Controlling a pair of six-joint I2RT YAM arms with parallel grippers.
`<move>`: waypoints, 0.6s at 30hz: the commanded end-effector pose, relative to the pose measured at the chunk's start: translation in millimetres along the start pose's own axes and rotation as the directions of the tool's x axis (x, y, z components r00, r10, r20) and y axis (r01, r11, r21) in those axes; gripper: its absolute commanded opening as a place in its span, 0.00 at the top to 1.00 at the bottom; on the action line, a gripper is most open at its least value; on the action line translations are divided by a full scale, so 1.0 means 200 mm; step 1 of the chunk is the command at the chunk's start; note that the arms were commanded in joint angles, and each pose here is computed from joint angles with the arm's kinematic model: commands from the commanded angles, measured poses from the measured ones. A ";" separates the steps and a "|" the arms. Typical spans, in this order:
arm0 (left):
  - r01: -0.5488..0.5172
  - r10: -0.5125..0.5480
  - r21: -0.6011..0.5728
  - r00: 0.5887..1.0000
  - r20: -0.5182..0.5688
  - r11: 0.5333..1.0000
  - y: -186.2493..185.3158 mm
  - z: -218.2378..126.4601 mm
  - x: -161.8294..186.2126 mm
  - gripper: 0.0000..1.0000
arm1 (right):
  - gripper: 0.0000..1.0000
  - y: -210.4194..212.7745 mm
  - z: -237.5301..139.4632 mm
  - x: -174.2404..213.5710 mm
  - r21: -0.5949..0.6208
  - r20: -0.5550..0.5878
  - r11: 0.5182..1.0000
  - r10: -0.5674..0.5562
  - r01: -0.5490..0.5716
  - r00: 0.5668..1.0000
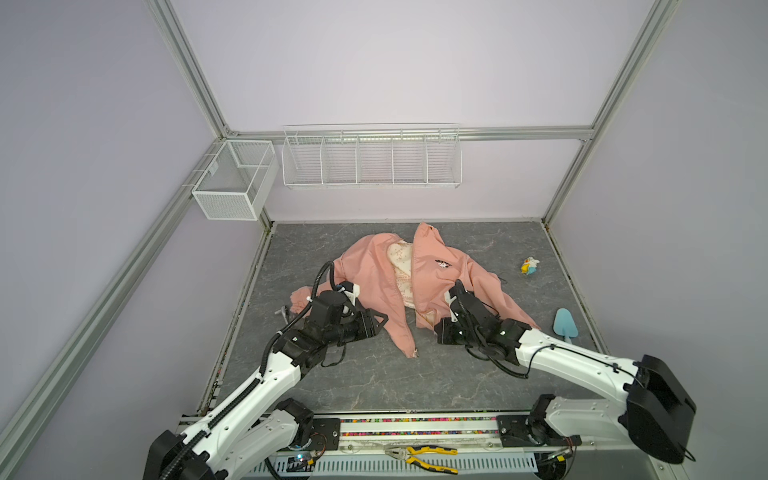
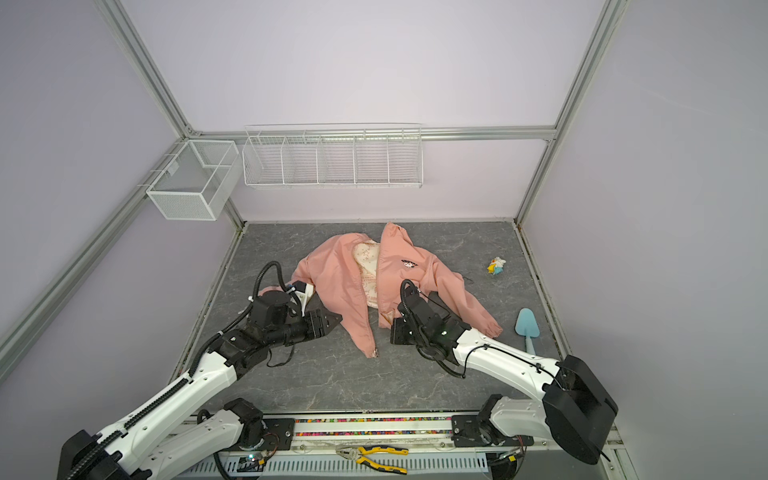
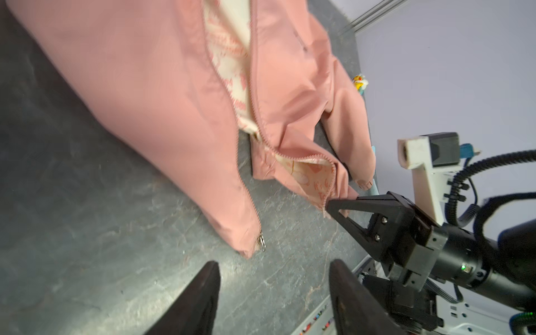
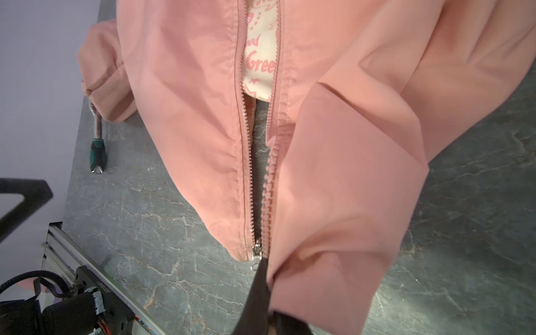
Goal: Zip up the jacket
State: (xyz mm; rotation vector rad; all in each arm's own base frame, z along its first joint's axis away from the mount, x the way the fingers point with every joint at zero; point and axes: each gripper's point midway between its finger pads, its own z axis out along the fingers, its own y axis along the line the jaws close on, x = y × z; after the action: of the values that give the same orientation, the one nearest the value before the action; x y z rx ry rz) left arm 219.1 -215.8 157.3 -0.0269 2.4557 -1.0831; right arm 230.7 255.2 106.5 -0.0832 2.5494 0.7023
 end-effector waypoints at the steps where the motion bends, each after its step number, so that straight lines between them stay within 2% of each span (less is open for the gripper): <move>1: 0.045 -0.043 0.035 0.998 -0.051 0.998 -0.09 -0.02 -0.01 0.46 | 0.94 0.02 -0.03 -0.01 -0.038 0.018 0.999 0.015 -0.015 1.000; 6: 0.004 -0.004 0.044 1.000 -0.017 0.999 -0.23 -0.12 -0.12 0.43 | 0.94 -0.02 -0.10 0.00 -0.034 0.047 0.999 0.015 -0.013 0.999; 10: 0.043 -0.046 0.062 0.998 0.043 0.997 -0.16 -0.09 -0.11 0.43 | 0.94 0.05 -0.12 -0.02 -0.059 0.022 0.997 -0.039 0.041 0.999; 14: 0.121 -0.121 -0.004 0.992 -0.024 0.993 -0.01 -0.01 0.00 0.43 | 0.94 0.05 -0.09 -0.02 -0.073 0.024 0.997 -0.026 0.027 0.999; 18: 0.140 -0.144 -0.044 0.985 -0.097 0.989 0.08 0.04 0.10 0.42 | 0.94 0.05 -0.03 0.03 -0.087 -0.007 0.996 0.002 -0.002 1.000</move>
State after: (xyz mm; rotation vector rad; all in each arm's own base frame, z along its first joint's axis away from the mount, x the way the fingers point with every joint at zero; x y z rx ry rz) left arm 211.9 -216.6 142.9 -0.1426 2.5584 -1.1208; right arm 222.1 256.3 122.3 -0.1196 2.5083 0.7851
